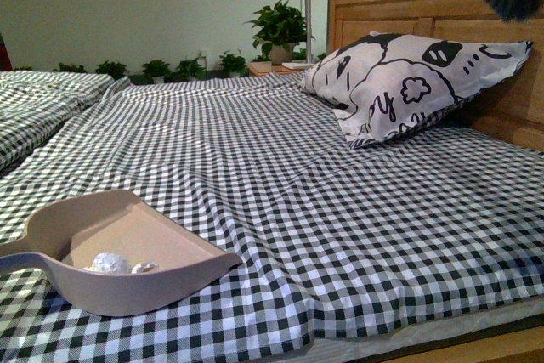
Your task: Clean up trash
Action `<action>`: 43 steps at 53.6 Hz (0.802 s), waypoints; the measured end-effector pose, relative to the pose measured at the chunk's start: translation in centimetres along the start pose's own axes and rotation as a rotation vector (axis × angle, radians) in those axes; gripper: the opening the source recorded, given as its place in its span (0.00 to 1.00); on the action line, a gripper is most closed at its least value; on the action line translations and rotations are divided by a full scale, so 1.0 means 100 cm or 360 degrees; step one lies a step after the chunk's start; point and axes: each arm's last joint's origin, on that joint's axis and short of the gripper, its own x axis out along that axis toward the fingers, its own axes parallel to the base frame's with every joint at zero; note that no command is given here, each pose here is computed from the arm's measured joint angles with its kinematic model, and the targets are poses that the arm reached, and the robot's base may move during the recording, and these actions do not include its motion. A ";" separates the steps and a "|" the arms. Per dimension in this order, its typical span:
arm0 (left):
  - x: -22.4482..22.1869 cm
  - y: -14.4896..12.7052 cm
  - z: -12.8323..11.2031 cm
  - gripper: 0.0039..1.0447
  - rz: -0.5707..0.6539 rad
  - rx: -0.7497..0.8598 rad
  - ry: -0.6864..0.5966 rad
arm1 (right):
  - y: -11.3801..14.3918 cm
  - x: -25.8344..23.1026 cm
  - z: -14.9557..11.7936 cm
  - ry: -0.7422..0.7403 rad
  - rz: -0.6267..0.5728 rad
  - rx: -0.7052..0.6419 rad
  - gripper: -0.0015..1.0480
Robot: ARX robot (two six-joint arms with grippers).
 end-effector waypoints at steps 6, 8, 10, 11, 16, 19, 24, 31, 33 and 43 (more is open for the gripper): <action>0.000 0.000 0.000 0.27 0.0004 -0.0004 0.0004 | 0.000 -0.001 0.001 -0.0003 0.0015 0.0022 0.19; 0.002 -0.002 -0.002 0.27 0.0084 -0.0006 0.0013 | 0.000 -0.002 0.001 -0.0002 0.0017 0.0025 0.19; 0.004 -0.004 -0.005 0.27 0.0208 -0.0029 0.0029 | 0.000 -0.002 0.001 -0.0003 0.0019 0.0028 0.19; 0.006 -0.005 -0.006 0.27 0.0291 -0.0081 0.0033 | 0.000 -0.002 0.001 -0.0004 0.0020 0.0029 0.19; 0.006 -0.001 -0.005 0.27 0.0544 -0.0254 -0.0028 | 0.000 -0.003 0.002 -0.0011 0.0026 0.0036 0.19; 0.003 0.004 -0.003 0.27 0.0618 -0.0334 -0.0077 | 0.000 -0.003 0.002 -0.0013 0.0026 0.0040 0.19; -0.003 0.014 0.001 0.27 0.0707 -0.0478 -0.0127 | -0.001 -0.005 0.002 -0.0017 0.0027 0.0049 0.19; -0.006 0.019 0.006 0.27 0.0758 -0.0608 -0.0144 | -0.002 -0.009 0.001 -0.0016 0.0028 0.0056 0.19; -0.009 0.021 0.009 0.27 0.0778 -0.0632 -0.0154 | -0.002 -0.010 0.002 -0.0017 0.0027 0.0060 0.19; -0.050 0.034 0.046 0.27 0.1030 -0.0699 -0.0295 | -0.011 -0.018 0.005 -0.0027 0.0001 0.0110 0.19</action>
